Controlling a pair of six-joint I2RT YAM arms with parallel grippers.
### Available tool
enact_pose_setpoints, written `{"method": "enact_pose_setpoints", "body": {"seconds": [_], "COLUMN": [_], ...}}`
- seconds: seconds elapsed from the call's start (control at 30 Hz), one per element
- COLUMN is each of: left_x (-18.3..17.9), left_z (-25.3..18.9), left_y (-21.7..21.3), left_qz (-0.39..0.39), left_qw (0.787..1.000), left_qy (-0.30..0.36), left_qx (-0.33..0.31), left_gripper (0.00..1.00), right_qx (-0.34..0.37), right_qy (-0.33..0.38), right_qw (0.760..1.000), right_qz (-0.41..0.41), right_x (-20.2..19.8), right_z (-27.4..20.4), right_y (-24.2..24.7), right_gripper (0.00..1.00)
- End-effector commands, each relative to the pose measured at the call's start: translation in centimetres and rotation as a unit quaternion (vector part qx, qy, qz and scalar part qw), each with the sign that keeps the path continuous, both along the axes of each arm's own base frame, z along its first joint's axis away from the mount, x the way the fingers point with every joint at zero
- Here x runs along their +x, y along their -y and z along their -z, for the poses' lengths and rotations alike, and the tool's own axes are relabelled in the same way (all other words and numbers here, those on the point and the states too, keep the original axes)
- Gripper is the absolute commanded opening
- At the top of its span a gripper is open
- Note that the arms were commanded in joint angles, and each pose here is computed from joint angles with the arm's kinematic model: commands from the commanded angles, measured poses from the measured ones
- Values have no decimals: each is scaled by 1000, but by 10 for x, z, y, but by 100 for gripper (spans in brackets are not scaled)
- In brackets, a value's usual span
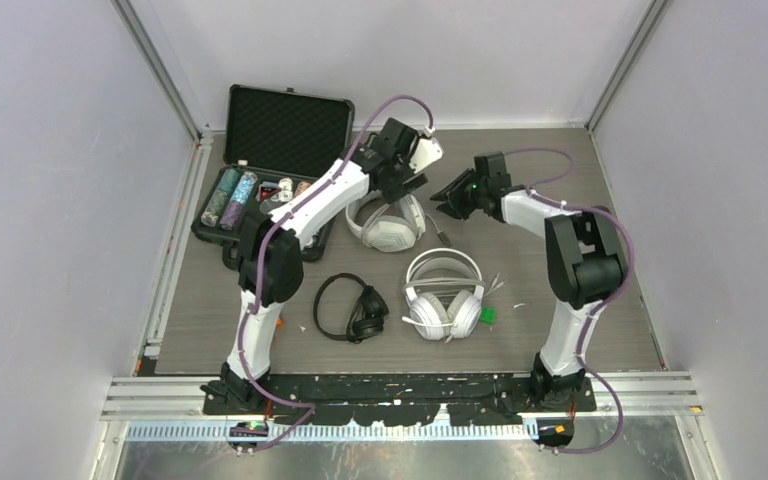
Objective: Wrap the headphones
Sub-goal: Place the headphones at the center of the board, then reset both arms
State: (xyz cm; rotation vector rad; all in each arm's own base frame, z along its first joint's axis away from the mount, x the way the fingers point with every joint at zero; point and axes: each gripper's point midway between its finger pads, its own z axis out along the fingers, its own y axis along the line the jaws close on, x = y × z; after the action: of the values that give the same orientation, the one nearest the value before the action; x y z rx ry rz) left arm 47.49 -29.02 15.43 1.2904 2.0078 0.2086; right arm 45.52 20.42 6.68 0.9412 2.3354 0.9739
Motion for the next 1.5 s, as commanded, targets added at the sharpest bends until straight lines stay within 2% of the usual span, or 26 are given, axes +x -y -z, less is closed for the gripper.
{"method": "enact_pose_setpoints", "body": {"seconds": [0.0, 0.1, 0.2, 0.27, 0.33, 0.37, 0.4, 0.63, 0.8, 0.97, 1.17, 1.47], "left_x": [-25, -48, -73, -87, -100, -107, -114, -163, -192, -208, -213, -221], "left_z": [-92, -122, -158, -175, -191, -197, -203, -215, -219, -211, -210, -215], "left_y": [10, 17, 22, 21, 20, 18, 16, 2, -14, -26, -36, -52], "left_qz": [-39, -46, -56, -52, -61, -62, -61, -52, -48, -58, -71, -89], "left_qw": [989, 976, 955, 944, 930, 925, 921, 900, 887, 879, 859, 849], "left_qy": [6, -25, -44, -49, -56, -61, -66, -105, -102, -104, -76, -53], "left_qx": [-144, -212, -289, -323, -359, -370, -380, -421, -448, -463, -501, -518], "left_gripper": [76, 76, 76, 79, 87, 98, 99, 100, 100, 100, 100, 100], "right_qx": [-67, -94, -133, -161, -189, -203, -212, -190, -168, -147, -180, -155], "right_qy": [88, 106, 128, 148, 161, 165, 169, 228, 266, 281, 297, 329], "right_qw": [994, 990, 982, 975, 968, 965, 962, 953, 947, 944, 933, 929], "right_qz": [-2, -17, -33, -34, -35, -34, -35, -66, -59, -89, -100, -71], "right_x": [3, -14, -41, -60, -79, -89, -100, -171, -203, -231, -248, -259], "right_z": [-81, -110, -143, -165, -179, -186, -193, -234, -244, -248, -246, -262], "right_y": [24, 32, 46, 58, 70, 77, 82, 87, 90, 84, 95, 97], "right_gripper": [42, 55, 75, 81, 83, 83, 84, 86, 86, 87, 89, 88]}}
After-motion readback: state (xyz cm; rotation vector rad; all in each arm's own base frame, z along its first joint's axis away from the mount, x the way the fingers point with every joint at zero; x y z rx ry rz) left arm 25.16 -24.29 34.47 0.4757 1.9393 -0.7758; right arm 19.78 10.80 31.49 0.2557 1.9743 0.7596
